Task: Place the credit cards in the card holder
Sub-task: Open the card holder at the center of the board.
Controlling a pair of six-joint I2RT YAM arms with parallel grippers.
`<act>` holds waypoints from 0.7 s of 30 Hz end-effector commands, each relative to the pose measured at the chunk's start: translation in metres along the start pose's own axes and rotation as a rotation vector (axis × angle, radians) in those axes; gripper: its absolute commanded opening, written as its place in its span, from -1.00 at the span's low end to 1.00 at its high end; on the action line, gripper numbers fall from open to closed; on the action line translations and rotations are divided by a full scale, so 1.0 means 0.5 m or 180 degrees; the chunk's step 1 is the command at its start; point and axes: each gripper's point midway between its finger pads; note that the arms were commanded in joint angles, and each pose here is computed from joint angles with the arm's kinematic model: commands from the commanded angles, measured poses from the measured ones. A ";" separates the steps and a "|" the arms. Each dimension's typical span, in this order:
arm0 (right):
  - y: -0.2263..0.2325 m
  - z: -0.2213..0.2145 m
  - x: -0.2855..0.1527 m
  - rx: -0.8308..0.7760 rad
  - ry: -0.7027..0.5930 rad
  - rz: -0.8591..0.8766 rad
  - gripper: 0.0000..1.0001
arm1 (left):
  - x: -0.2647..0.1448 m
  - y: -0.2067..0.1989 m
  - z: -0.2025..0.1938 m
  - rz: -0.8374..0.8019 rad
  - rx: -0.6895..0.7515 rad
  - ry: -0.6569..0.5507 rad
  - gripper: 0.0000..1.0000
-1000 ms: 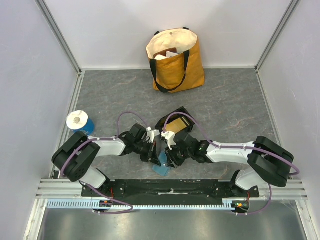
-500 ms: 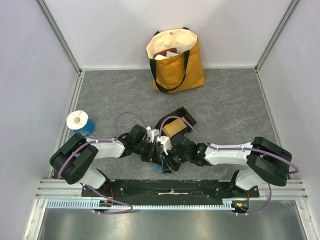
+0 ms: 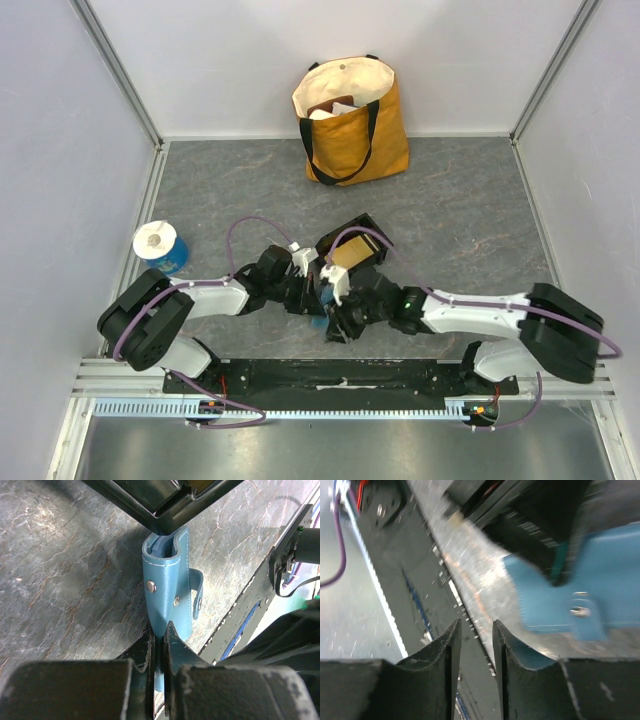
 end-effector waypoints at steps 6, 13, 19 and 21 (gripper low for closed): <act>-0.063 0.134 -0.088 0.0588 -0.1073 -0.0720 -0.15 | -0.012 -0.014 -0.007 -0.0125 0.0224 0.0011 -0.96; -0.092 0.134 -0.046 0.0724 -0.1075 -0.0971 -0.14 | -0.013 -0.021 -0.011 -0.0208 0.0143 -0.0026 -0.96; -0.104 0.150 -0.040 0.0595 -0.1128 -0.1244 0.14 | -0.019 -0.030 -0.009 -0.0256 0.0141 -0.0050 -0.96; -0.102 0.160 -0.043 0.0527 -0.1188 -0.1340 0.25 | -0.020 -0.031 -0.008 -0.0259 0.0137 -0.0057 -0.96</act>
Point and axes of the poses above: each gripper's point midway between its finger pads, its own x axis out along the fingers, its own y axis along the line the jaws close on, z = x × y, and after that the axes turned 10 degrees about x, right-handed
